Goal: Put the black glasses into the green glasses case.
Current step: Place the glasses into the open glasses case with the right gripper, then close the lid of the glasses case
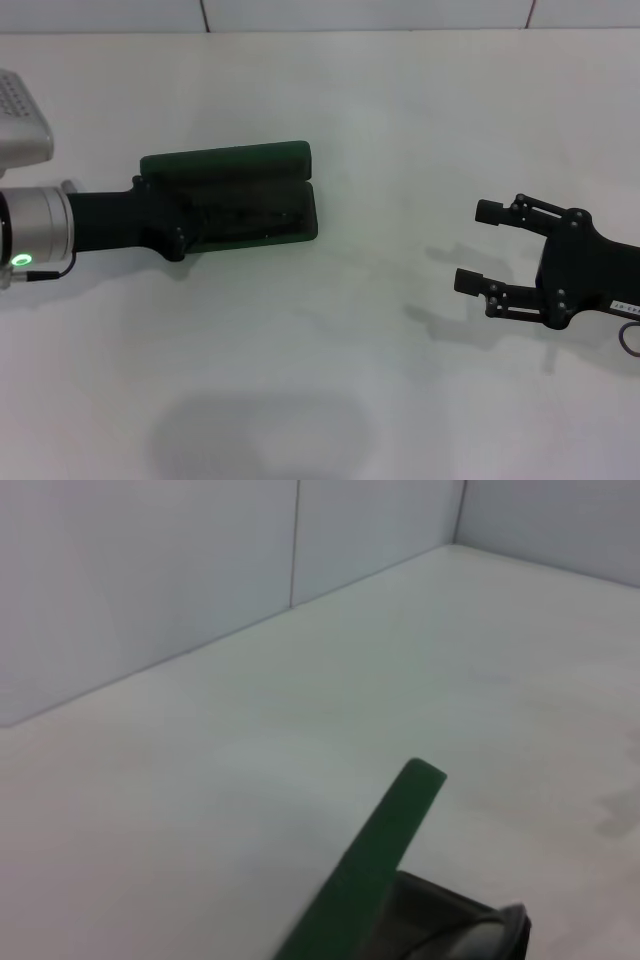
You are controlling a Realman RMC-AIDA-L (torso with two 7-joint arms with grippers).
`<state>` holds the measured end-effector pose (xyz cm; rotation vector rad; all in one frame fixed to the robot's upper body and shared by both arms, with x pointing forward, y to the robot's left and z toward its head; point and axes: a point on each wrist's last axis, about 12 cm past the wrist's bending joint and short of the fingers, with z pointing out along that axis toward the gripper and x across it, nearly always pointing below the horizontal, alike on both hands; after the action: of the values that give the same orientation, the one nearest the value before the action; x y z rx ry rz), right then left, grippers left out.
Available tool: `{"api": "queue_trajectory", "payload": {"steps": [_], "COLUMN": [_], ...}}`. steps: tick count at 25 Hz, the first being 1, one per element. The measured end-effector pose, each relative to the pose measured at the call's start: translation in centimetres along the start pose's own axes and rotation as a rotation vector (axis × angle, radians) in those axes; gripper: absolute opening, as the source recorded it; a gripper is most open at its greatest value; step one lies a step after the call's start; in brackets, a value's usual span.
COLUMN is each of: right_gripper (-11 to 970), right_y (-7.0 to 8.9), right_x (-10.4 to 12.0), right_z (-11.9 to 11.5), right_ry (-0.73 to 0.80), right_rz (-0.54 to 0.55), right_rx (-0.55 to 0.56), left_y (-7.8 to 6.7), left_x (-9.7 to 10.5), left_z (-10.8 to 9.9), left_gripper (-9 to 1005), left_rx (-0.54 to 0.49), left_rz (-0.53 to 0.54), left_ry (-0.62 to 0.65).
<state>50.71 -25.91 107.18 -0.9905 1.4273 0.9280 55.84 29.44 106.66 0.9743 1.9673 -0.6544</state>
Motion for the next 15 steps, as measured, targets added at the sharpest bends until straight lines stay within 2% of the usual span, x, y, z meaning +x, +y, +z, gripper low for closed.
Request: {"api": "queue_trajectory", "payload": {"steps": [10, 15], "right_gripper": [812, 812], "right_y": [0.0, 0.1], "right_x": [0.0, 0.1], "right_z": [0.0, -0.1], "right_ry": [0.0, 0.0], "right_rz": [0.002, 0.006], "right_rx": [0.0, 0.0], "left_y": [-0.1, -0.5], "left_x": [-1.6, -1.5], "left_z": [0.3, 0.2], "left_gripper": [8, 9], "left_rx": [-0.008, 0.031], "left_rz": [0.029, 0.033], "left_ry": [-0.031, -0.028]}}
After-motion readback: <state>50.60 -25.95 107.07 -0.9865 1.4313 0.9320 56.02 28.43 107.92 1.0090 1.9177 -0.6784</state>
